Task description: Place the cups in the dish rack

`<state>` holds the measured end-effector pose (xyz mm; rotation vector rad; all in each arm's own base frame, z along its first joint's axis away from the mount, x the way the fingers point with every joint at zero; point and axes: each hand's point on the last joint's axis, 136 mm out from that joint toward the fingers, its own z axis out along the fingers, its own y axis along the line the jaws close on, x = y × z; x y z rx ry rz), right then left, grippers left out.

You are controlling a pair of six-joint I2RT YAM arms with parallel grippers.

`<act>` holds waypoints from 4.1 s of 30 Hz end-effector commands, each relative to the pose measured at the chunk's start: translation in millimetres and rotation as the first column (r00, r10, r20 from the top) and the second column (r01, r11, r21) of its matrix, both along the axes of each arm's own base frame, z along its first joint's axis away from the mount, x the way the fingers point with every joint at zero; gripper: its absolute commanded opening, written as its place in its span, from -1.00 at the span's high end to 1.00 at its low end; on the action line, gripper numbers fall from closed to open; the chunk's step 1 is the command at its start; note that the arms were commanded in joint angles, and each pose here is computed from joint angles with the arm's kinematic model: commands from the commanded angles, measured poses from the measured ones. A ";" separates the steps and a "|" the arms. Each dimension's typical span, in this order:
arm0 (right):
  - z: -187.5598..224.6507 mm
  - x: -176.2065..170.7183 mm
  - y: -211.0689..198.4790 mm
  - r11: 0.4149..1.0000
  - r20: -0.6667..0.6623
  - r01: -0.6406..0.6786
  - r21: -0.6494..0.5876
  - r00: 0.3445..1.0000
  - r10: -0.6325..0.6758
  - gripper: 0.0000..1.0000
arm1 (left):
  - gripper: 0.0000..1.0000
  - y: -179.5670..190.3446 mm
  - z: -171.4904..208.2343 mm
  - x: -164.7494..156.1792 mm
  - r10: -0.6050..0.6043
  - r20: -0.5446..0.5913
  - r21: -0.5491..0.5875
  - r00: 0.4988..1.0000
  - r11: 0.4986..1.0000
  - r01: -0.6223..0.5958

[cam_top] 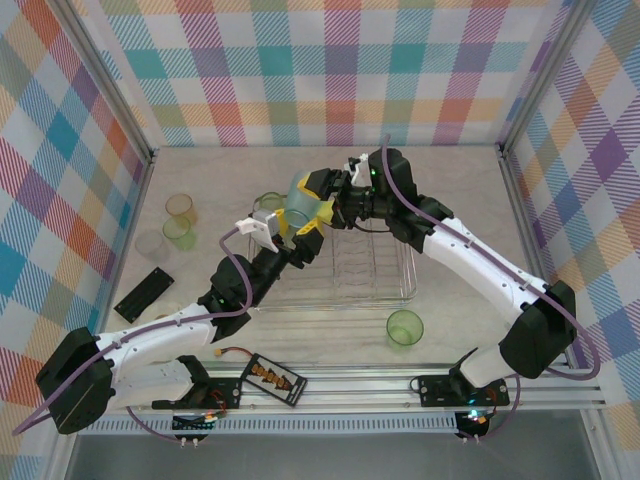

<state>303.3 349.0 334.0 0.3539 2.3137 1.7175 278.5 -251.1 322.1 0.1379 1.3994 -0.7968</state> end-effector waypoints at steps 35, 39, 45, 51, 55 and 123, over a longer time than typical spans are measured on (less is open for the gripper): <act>-11.5 9.9 1.7 0.999 0.007 0.045 -0.008 0.999 -0.044 -0.19 | -0.47 8.6 6.8 12.5 0.066 -0.154 -0.156 0.986 0.984 -0.090; -11.5 9.0 2.1 0.999 0.007 0.037 -0.011 0.999 -0.037 -0.19 | -0.36 4.6 7.3 13.8 0.054 -0.157 -0.159 0.986 0.984 -0.080; -17.4 7.4 3.0 0.999 -0.008 0.026 -0.023 1.000 -0.026 -0.21 | -0.12 4.9 9.6 14.5 0.060 -0.174 -0.147 0.983 0.985 -0.086; -13.3 3.4 5.4 0.999 0.020 -0.017 -0.042 1.000 0.018 -0.41 | 0.06 0.7 13.5 12.4 0.047 -0.165 -0.098 0.985 0.993 -0.064; -11.4 0.6 3.7 0.997 0.039 -0.034 -0.073 0.999 0.037 -0.56 | 0.11 0.6 16.1 11.6 0.046 -0.153 -0.088 0.987 0.994 -0.060; -55.7 -65.9 -247.7 0.601 0.320 0.338 -0.724 0.937 -0.141 -0.98 | 0.51 -10.1 -120.9 24.1 0.400 -0.840 0.539 0.366 0.690 0.483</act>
